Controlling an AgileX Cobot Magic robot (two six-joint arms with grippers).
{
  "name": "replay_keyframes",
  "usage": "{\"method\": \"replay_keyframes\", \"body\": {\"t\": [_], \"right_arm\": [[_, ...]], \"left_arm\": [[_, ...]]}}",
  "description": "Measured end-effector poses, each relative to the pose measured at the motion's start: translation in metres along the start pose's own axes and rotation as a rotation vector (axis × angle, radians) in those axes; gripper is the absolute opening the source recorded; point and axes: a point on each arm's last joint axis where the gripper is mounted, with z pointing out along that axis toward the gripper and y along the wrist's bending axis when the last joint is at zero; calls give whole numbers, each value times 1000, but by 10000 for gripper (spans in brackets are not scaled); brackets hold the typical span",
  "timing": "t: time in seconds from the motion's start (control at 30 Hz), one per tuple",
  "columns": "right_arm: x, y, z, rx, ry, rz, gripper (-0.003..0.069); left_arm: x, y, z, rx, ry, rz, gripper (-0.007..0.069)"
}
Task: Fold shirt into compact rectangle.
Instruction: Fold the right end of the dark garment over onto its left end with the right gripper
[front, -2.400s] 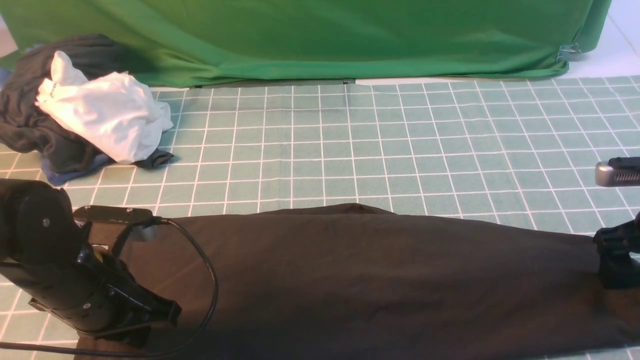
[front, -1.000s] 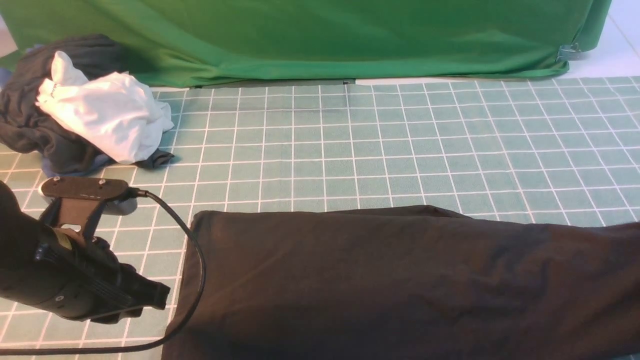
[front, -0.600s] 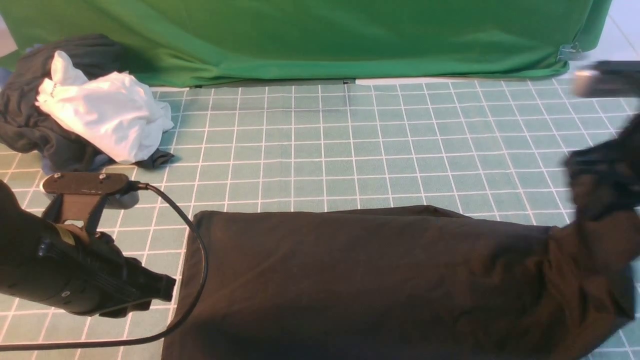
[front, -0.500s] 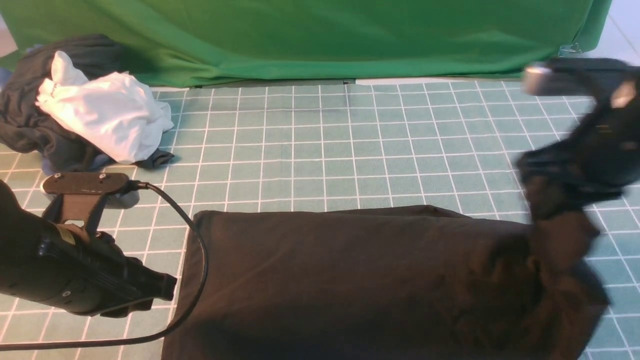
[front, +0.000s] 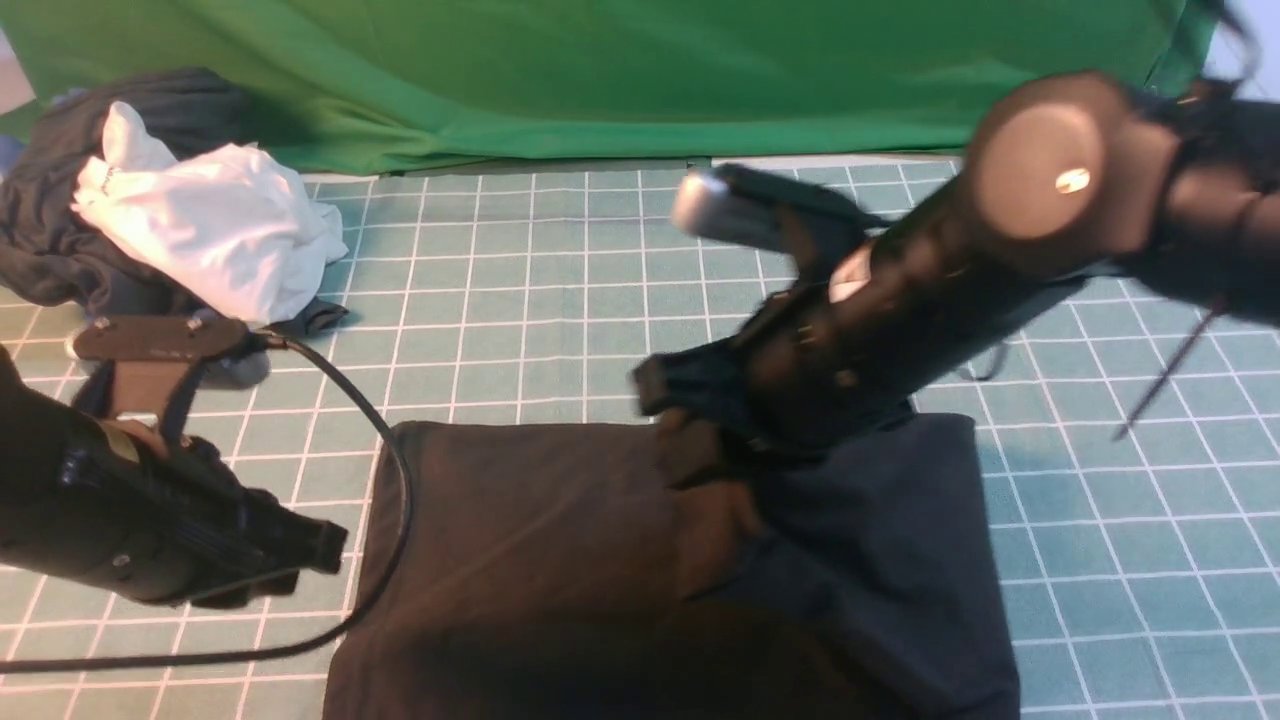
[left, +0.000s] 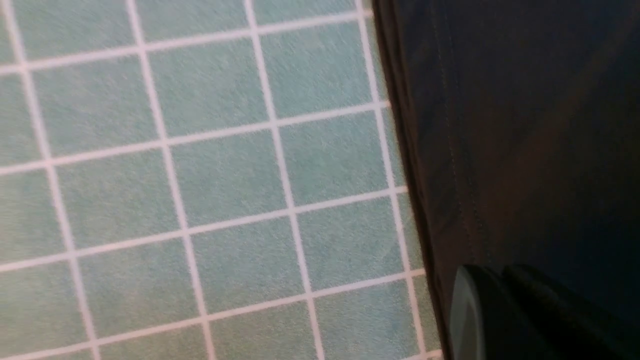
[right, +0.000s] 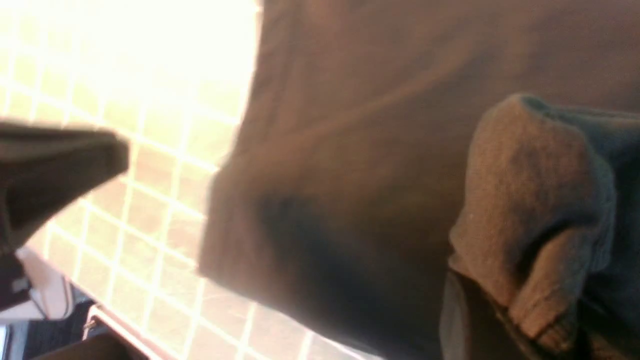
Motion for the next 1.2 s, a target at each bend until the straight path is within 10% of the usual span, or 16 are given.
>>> {"method": "replay_keyframes", "body": {"t": [0.53,0.93,1.2], "right_arm": [[0,60,92,-66,104,-111,77],[1,71,119,-98,137,-128,452],[-22,76,62,-47,81,-322,433]], "left_arm": [[2,8,-15,-99,-62,-17,6],[6,7,-27,-97,-95,-18,6],[10,6,-35,-82,-122,-33,6]]}}
